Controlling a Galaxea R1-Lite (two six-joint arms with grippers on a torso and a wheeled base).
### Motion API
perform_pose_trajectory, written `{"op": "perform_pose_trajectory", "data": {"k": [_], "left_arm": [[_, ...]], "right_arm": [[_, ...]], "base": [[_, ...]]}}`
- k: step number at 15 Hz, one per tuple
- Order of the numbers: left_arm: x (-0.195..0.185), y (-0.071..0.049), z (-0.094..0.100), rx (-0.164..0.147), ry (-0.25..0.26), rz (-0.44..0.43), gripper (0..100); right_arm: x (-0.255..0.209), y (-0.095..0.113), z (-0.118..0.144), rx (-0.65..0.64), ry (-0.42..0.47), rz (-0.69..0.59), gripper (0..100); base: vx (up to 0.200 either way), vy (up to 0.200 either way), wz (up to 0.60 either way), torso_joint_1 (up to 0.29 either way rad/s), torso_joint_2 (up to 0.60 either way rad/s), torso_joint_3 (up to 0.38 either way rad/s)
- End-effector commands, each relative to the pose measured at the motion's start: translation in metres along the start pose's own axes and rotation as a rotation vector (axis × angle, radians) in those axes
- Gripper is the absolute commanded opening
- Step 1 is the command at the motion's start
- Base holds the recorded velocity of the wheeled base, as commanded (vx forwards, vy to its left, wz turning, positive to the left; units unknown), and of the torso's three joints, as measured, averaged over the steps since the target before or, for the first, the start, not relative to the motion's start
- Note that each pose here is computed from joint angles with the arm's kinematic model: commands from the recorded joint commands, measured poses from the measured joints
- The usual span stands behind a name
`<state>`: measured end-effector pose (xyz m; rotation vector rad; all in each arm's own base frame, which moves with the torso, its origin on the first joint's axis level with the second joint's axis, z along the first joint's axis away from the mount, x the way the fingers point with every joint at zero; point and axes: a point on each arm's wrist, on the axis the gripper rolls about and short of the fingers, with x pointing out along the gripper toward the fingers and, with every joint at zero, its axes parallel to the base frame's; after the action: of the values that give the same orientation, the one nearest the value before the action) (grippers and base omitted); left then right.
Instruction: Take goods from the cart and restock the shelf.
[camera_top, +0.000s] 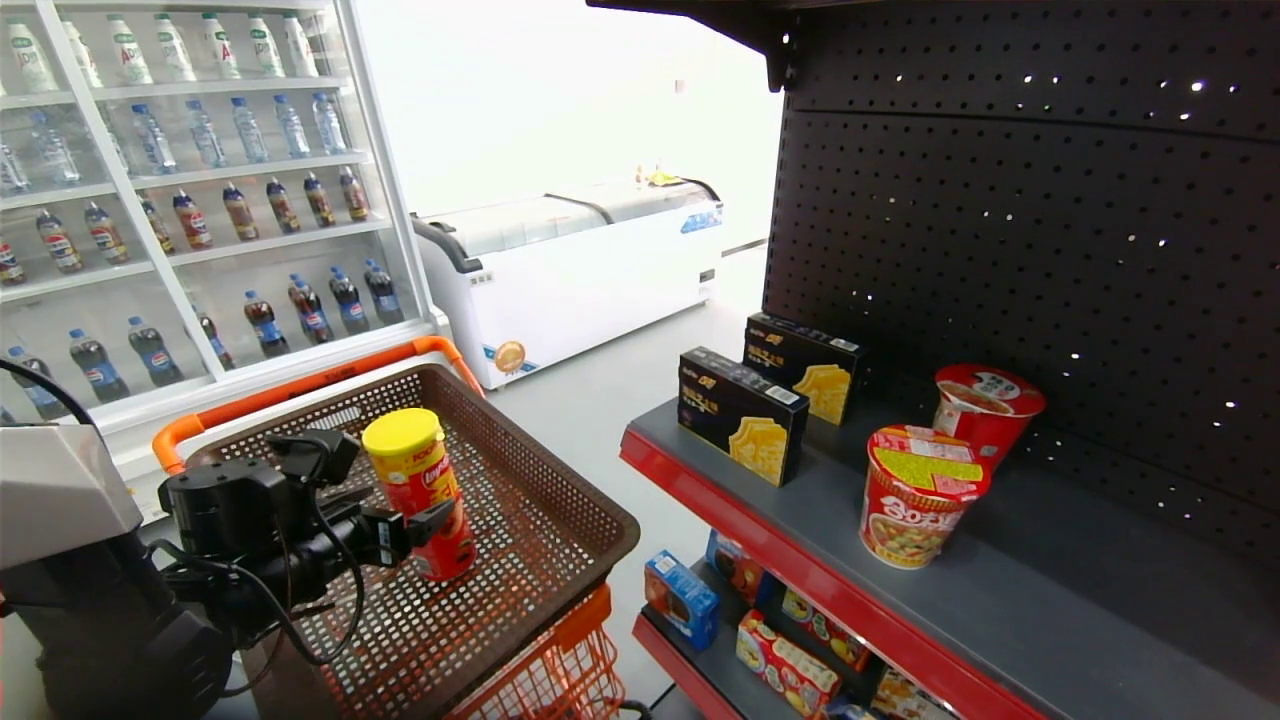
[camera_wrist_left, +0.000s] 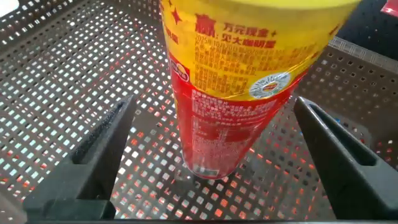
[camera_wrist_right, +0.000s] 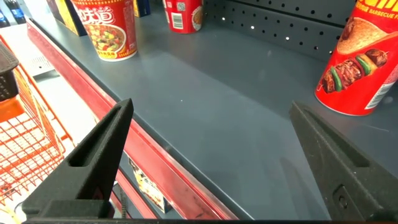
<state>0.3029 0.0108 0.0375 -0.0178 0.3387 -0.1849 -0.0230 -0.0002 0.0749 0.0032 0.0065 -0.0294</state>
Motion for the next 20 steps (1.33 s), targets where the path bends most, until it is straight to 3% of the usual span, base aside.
{"op": "perform_pose_trajectory", "data": {"k": [1,5,10,16,20], "left_arm": [[0.004,0.0,-0.003,0.002,0.004,-0.006,100],[0.022,0.002,-0.001,0.021,-0.038,-0.01,100],[0.037,0.003,-0.012,0.021,-0.026,-0.021,100],[0.047,-0.004,-0.014,0.059,-0.078,-0.042,100],[0.055,-0.002,-0.018,0.06,-0.078,-0.039,100]], "right_arm": [[0.0,0.0,0.0,0.0,0.0,0.0,100],[0.0,0.0,0.0,0.0,0.001,0.0,100],[0.0,0.0,0.0,0.0,0.003,0.0,100],[0.0,0.0,0.0,0.0,0.001,0.0,100],[0.0,0.0,0.0,0.0,0.001,0.0,100]], "base": [[0.0,0.0,0.0,0.0,0.0,0.0],[0.0,0.0,0.0,0.0,0.0,0.0],[0.0,0.0,0.0,0.0,0.0,0.0],[0.0,0.0,0.0,0.0,0.0,0.0],[0.0,0.0,0.0,0.0,0.0,0.0]]}}
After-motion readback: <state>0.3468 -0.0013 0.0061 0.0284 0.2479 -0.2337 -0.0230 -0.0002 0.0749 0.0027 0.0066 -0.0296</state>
